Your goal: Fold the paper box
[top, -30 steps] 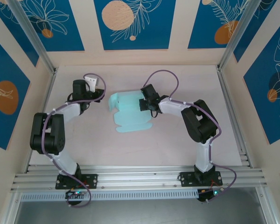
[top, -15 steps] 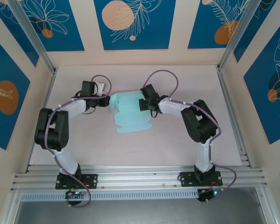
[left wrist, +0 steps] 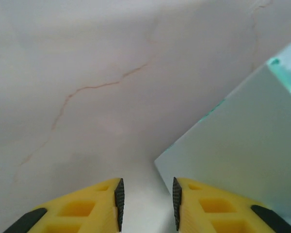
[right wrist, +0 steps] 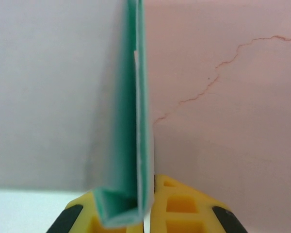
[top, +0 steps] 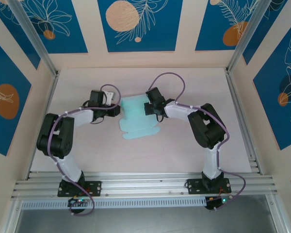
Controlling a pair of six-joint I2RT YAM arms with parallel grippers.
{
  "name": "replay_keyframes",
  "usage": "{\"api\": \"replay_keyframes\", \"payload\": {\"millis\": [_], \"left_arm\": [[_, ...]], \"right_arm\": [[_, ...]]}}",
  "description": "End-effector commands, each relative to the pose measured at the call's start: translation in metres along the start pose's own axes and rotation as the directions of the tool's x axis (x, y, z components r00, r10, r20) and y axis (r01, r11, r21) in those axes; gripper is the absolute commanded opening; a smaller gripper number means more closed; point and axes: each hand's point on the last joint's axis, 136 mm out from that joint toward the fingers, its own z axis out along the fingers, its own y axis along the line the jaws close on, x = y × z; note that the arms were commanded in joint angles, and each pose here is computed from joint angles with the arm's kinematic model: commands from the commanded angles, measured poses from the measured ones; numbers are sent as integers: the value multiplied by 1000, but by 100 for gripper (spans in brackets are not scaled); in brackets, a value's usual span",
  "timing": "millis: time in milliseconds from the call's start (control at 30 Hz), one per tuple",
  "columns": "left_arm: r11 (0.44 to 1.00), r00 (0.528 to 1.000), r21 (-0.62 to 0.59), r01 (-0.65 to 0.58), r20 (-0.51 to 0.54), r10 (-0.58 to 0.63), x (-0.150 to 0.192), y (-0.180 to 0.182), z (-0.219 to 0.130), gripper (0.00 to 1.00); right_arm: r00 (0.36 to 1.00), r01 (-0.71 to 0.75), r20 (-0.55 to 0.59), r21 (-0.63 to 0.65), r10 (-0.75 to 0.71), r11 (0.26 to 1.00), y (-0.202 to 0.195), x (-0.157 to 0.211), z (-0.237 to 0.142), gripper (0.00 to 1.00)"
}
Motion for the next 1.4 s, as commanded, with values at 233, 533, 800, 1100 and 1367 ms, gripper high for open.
{"api": "replay_keyframes", "payload": {"millis": [233,533,800,1100,1367], "left_arm": [[995,997,64,-79,21,78,5,-26,-18,43],[990,994,89,-108,41,104,-3,-34,-18,47],[985,983,46,-169,85,165,-20,-34,-4,52],[984,981,-93,-154,103,164,-33,-12,13,51],[966,977,-227,-124,143,159,-45,8,21,43]], "right_arm": [[999,6,-46,-29,-7,1000,8,10,6,8],[999,5,-50,-34,-7,999,9,10,9,8],[999,17,-51,-40,-19,999,11,11,7,8],[998,25,-51,-57,-28,998,14,12,6,8],[998,24,-56,-64,-28,998,15,14,8,8]]}}
